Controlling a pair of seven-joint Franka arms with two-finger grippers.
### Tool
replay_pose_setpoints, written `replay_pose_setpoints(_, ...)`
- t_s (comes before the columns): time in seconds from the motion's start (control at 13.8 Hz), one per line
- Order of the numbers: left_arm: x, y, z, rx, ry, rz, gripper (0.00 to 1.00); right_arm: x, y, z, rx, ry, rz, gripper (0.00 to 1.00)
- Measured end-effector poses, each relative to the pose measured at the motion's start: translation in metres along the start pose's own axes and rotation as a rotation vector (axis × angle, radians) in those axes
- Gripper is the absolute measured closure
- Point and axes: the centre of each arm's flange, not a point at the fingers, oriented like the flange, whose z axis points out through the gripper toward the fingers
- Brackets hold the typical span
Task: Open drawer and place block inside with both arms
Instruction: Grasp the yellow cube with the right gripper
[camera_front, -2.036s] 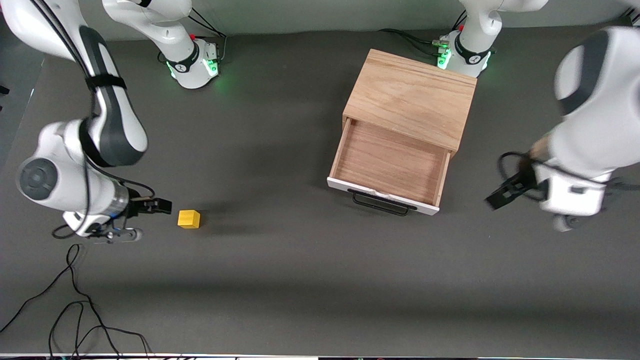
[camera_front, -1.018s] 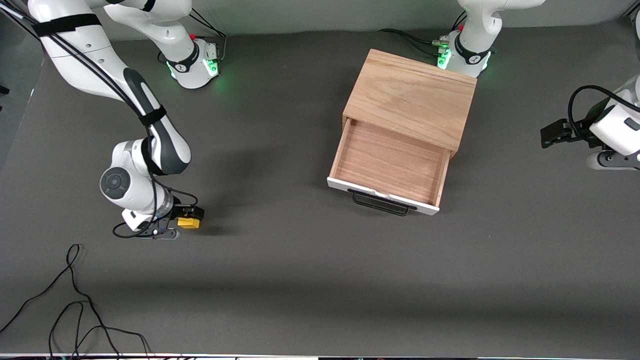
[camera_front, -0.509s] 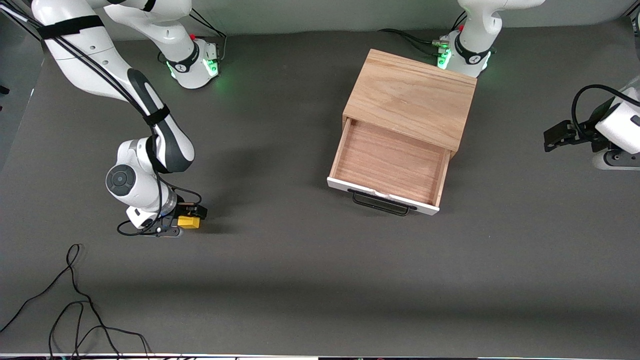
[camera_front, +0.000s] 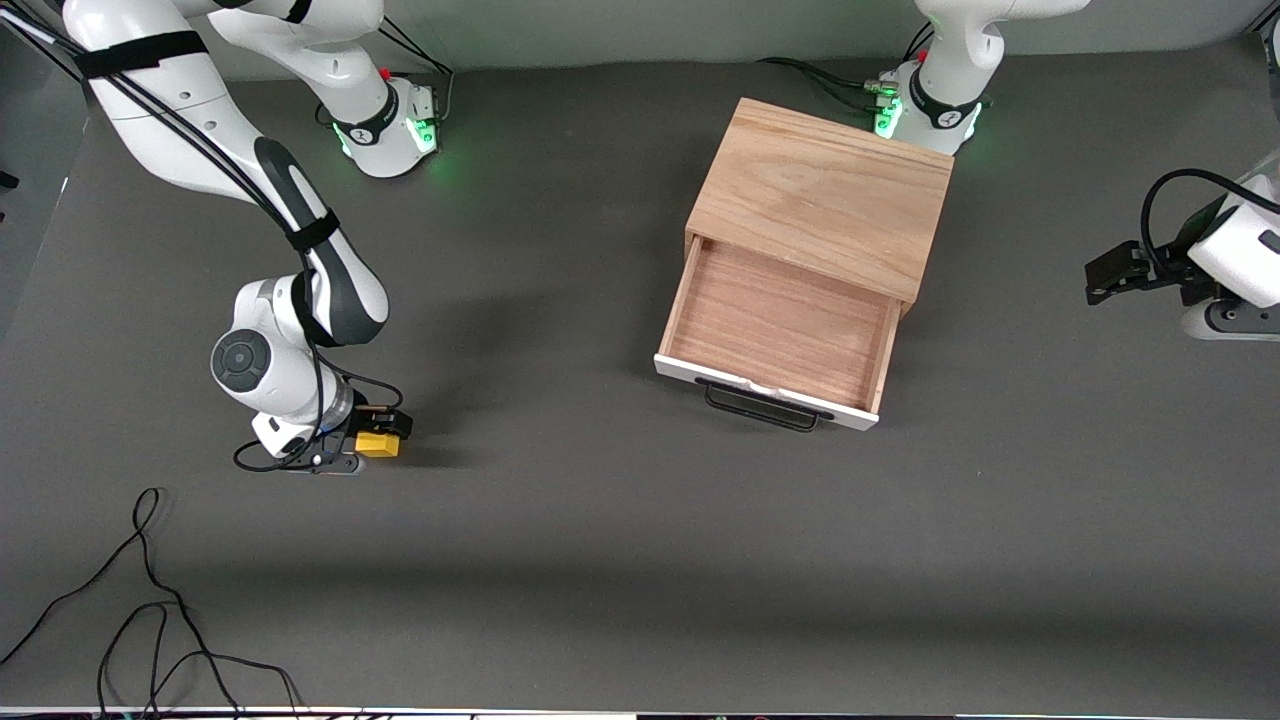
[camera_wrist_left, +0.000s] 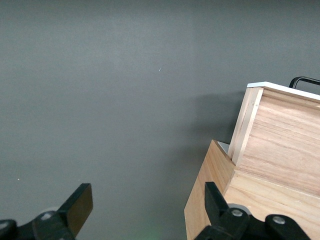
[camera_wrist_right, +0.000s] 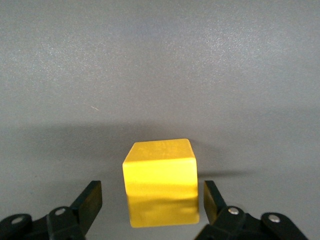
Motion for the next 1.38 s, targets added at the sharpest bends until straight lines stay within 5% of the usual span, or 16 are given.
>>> replay_pose_setpoints(0.44, 0.000, 0.001, 0.000, -0.006, 0.000, 0.002, 0.00, 0.001, 0.003, 0.007, 0.000, 0.008, 0.004, 0.02)
replay_pose_setpoints(0.51, 0.000, 0.002, 0.000, -0.013, 0.000, 0.002, 0.00, 0.000, 0.003, 0.007, 0.000, 0.007, 0.005, 0.04)
replay_pose_setpoints(0.8, 0.000, 0.005, 0.000, -0.038, 0.001, 0.002, 0.00, 0.001, 0.005, 0.007, -0.002, 0.008, 0.006, 0.45)
replay_pose_setpoints(1.38, -0.002, 0.002, -0.003, -0.029, 0.004, -0.002, 0.00, 0.008, -0.009, -0.017, -0.005, -0.010, -0.007, 0.45)
